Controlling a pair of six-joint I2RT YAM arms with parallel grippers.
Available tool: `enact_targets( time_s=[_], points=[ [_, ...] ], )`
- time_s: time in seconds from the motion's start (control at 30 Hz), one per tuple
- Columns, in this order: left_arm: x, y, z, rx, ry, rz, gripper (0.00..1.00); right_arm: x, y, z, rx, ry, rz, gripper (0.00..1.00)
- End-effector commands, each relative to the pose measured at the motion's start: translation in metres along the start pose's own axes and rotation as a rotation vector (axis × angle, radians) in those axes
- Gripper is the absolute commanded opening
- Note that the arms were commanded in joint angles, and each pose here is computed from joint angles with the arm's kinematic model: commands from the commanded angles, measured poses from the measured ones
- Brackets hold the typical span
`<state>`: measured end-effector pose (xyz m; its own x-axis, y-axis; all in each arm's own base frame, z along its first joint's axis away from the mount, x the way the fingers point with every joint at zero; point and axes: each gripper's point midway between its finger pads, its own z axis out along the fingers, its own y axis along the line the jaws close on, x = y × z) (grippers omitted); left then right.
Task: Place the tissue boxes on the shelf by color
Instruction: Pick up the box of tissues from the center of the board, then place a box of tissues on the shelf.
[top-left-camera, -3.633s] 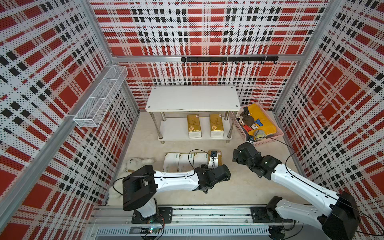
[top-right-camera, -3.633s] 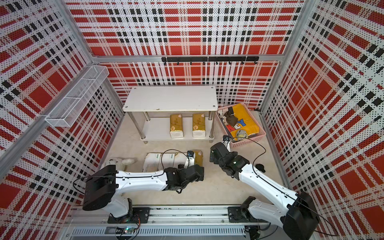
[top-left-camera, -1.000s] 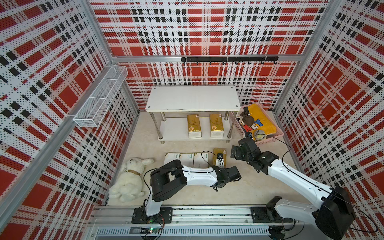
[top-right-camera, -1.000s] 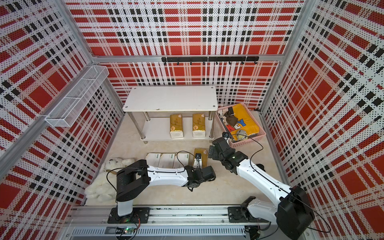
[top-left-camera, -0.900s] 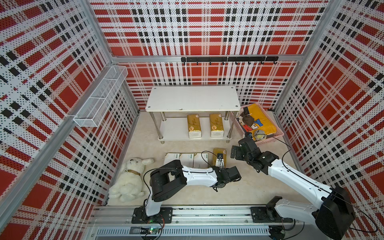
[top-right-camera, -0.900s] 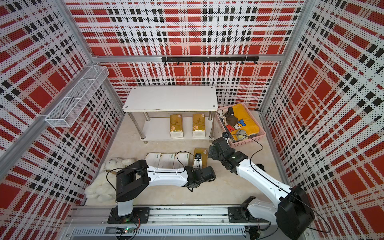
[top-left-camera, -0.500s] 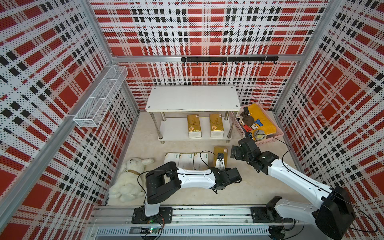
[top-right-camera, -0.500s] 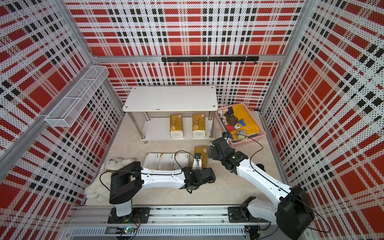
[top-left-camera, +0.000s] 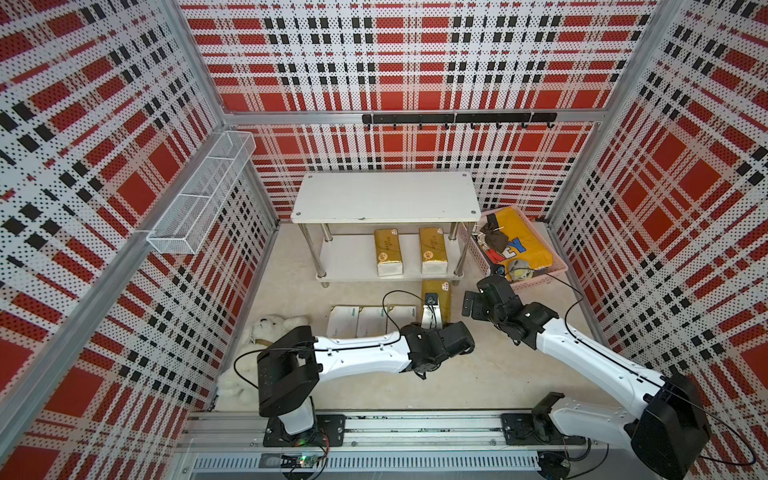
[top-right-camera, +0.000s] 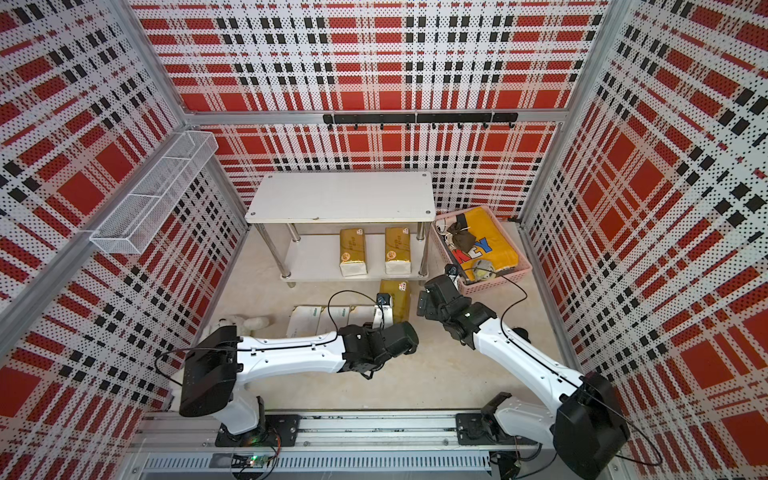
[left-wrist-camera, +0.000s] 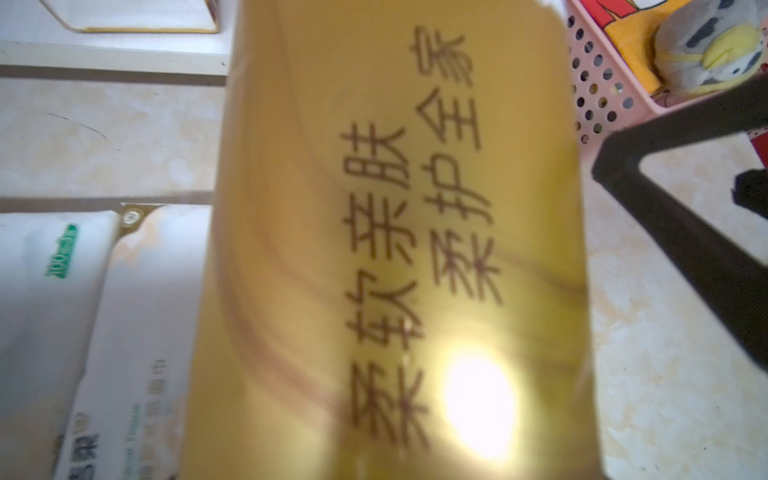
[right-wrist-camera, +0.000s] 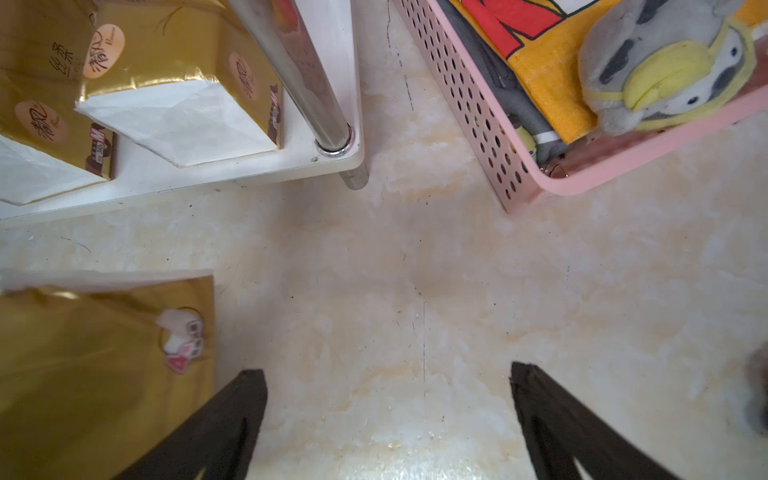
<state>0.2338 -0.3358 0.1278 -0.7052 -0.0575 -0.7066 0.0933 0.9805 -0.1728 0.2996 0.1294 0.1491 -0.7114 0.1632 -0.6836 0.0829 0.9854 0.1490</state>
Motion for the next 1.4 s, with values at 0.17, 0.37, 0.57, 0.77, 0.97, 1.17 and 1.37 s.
enact_targets(
  time_s=[0.17, 0.37, 0.57, 0.77, 0.97, 1.17, 1.37],
  points=[
    [-0.039, 0.042, -0.025, -0.019, -0.032, 0.003, 0.74, -0.012, 0.001, -0.007, -0.002, -0.027, 0.001, 1.00],
    [-0.053, 0.077, -0.037, -0.034, -0.034, -0.003, 0.74, -0.010, 0.003, -0.004, -0.007, -0.017, 0.000, 1.00],
    [-0.064, 0.110, -0.042, -0.056, -0.047, -0.014, 0.74, -0.005, 0.005, 0.000, -0.018, -0.001, 0.001, 1.00],
    [-0.076, 0.153, -0.042, -0.109, -0.044, -0.017, 0.74, -0.005, 0.007, 0.001, -0.028, 0.002, -0.001, 1.00],
    [-0.090, 0.202, -0.039, -0.190, -0.047, -0.019, 0.74, -0.002, 0.008, 0.003, -0.032, 0.016, -0.011, 1.00],
    [-0.102, 0.225, -0.027, -0.188, -0.047, -0.031, 0.74, -0.004, 0.014, 0.003, -0.051, 0.019, -0.016, 1.00],
    [-0.107, 0.240, -0.010, -0.217, -0.020, 0.016, 0.74, -0.007, 0.018, 0.004, -0.060, 0.020, -0.018, 1.00]
  ],
)
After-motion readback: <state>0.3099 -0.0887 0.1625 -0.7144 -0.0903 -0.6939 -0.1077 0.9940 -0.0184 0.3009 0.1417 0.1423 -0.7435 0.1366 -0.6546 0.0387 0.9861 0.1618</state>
